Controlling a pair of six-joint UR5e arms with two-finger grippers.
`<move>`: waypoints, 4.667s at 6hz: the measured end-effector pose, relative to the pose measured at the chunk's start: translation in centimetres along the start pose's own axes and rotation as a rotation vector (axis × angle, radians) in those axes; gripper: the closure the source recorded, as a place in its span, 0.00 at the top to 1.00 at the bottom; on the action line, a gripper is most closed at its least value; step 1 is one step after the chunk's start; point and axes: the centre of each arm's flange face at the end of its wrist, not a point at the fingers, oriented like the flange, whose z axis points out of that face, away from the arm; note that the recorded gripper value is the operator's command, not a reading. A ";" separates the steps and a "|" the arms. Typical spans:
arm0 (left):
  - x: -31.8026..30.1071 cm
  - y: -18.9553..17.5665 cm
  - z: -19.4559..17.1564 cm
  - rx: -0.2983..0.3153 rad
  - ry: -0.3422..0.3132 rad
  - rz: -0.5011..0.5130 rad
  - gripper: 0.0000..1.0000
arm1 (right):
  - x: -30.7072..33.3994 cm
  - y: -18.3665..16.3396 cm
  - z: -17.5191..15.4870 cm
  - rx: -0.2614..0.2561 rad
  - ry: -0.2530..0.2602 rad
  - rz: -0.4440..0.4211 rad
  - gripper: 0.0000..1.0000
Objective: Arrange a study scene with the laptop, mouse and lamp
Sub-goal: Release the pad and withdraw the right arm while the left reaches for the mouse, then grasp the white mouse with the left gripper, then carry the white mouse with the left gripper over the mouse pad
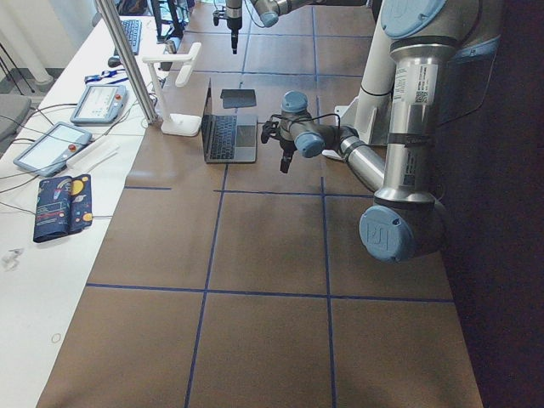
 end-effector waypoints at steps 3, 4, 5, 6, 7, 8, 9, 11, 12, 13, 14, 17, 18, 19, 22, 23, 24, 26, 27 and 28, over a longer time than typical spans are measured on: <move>8.6 8.3 3.1 0.003 0.018 0.030 1.00 | 21.4 13.1 -3.7 -0.049 0.017 -0.185 1.00; 10.7 10.8 4.2 0.003 0.020 0.036 1.00 | 27.5 17.6 -4.6 -0.056 -0.006 -0.217 1.00; 12.5 13.2 5.2 -0.003 0.021 0.055 1.00 | 31.4 21.1 -5.3 -0.055 -0.015 -0.224 1.00; 13.7 15.1 6.1 -0.010 0.020 0.063 1.00 | 32.9 22.7 -5.5 -0.054 -0.018 -0.223 1.00; 14.6 16.1 7.1 -0.002 0.012 0.060 1.00 | 33.3 23.2 -5.5 -0.053 -0.018 -0.222 1.00; 15.6 16.5 8.4 0.016 0.001 0.061 1.00 | 33.4 23.2 -5.7 -0.051 -0.017 -0.223 1.00; 16.5 16.8 9.5 0.024 -0.004 0.067 1.00 | 33.4 23.2 -5.7 -0.050 -0.015 -0.223 1.00; 16.9 16.8 10.1 0.037 -0.014 0.069 0.35 | 33.4 23.3 -5.7 -0.051 -0.013 -0.222 1.00; 16.7 16.7 10.2 0.051 -0.020 0.069 0.13 | 33.4 23.3 -5.7 -0.051 -0.012 -0.222 1.00; 16.5 16.5 10.2 0.062 -0.026 0.067 0.09 | 33.4 23.2 -5.7 -0.049 -0.012 -0.223 1.00; 16.4 16.1 9.9 0.071 -0.024 0.064 0.08 | 33.3 23.1 -5.8 -0.048 -0.014 -0.224 1.00; 16.4 12.6 6.5 0.107 0.011 0.040 0.05 | 33.4 23.1 -5.8 -0.046 -0.011 -0.226 1.00; 16.3 10.4 5.2 0.106 0.017 0.026 0.05 | 33.5 23.5 -5.6 -0.051 -0.014 -0.221 1.00; 17.2 7.6 3.8 0.119 0.025 0.004 0.05 | 34.0 24.2 -5.0 -0.066 -0.017 -0.205 1.00; 22.5 -1.3 0.7 0.186 -0.010 -0.066 0.04 | 34.9 26.0 -4.0 -0.095 -0.018 -0.158 1.00; 24.4 -4.5 1.1 0.198 -0.016 -0.089 0.04 | 34.9 26.0 -4.0 -0.094 -0.018 -0.154 1.00; 26.9 -8.4 2.1 0.193 -0.023 -0.114 0.04 | 34.8 25.9 -4.1 -0.092 -0.018 -0.151 1.00; 33.1 -16.7 4.6 0.187 -0.045 -0.164 0.04 | 34.7 25.7 -4.2 -0.088 -0.021 -0.151 1.00; 35.4 -20.8 6.1 0.186 -0.044 -0.189 0.04 | 34.6 25.6 -4.3 -0.087 -0.023 -0.151 1.00; 37.5 -24.6 7.8 0.180 -0.049 -0.216 0.06 | 34.6 25.6 -4.3 -0.088 -0.024 -0.150 1.00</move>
